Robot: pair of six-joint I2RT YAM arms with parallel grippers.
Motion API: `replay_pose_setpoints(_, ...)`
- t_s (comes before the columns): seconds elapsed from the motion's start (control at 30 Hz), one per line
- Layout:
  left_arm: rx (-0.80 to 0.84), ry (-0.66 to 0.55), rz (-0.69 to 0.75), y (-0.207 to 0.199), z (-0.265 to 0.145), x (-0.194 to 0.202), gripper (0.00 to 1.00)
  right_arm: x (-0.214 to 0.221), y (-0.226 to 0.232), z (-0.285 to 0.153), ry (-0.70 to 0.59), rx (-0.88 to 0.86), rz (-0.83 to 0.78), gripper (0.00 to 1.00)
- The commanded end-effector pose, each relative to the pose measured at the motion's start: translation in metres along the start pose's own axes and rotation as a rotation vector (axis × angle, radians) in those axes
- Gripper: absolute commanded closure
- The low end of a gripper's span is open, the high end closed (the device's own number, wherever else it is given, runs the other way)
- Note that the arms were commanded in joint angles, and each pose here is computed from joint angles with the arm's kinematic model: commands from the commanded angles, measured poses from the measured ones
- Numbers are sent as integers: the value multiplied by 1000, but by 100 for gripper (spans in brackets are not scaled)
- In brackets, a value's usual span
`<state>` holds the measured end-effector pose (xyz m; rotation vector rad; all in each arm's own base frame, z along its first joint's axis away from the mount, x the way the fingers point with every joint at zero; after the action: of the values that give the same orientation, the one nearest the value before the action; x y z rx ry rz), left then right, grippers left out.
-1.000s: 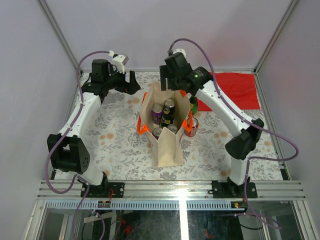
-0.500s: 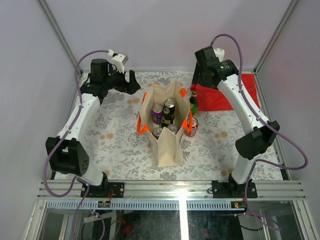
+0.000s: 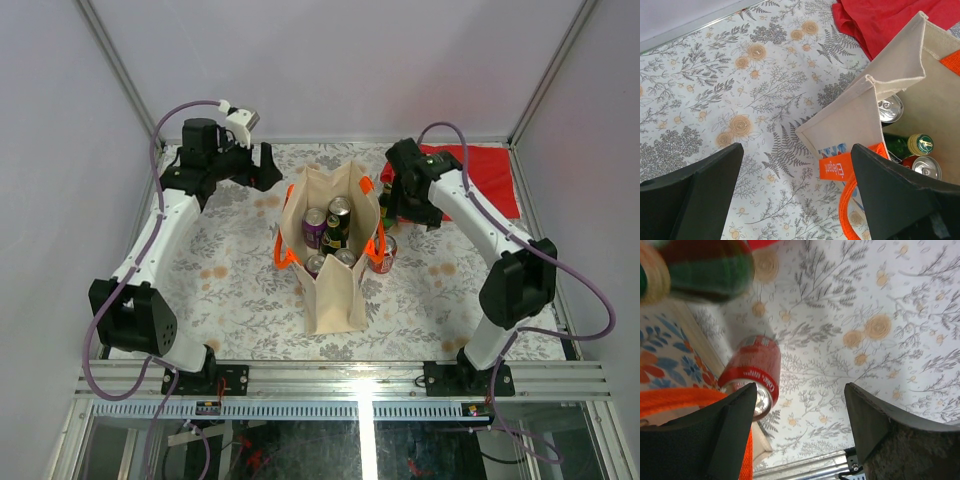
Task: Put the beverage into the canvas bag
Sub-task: Pick up the drink from the center of the board.
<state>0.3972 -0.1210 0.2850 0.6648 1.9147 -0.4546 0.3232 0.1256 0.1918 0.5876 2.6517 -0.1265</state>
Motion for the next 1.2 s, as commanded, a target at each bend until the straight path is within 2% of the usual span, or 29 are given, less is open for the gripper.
replay_pose_setpoints(0.0,-12,-40,58,-5,-10,-19,12,30,21,-17,8,-111,-11,22)
replay_pose_setpoints(0.2,1,-36,67,-11,-11,-18,11,60,53,-24,27,-160,-116,22)
replay_pose_setpoints(0.43,9,-36,79,-20,-15,-16,11,76,49,-6,39,-114,-157,22)
replay_pose_setpoints(0.57,20,-36,91,-28,-17,-14,11,82,59,-2,59,-149,-195,22)
replay_pose_setpoints(0.83,16,-37,111,-38,-23,-13,11,65,61,-11,-29,-132,-196,21)
replay_pose_setpoints(1.17,24,-30,114,-41,-23,-11,11,34,49,-49,-186,-180,-89,20)
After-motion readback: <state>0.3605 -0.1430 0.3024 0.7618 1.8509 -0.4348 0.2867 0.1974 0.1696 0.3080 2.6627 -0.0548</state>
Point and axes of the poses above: each gripper's point midway between its finger pads, its own z axis out along the fingers, its own y axis along the line the jaws close on, x = y × z, the point moved 3 cm from there along -z, back along the fingers, and after that the axes turned 10 degrees about z, right-handed, at the moved point
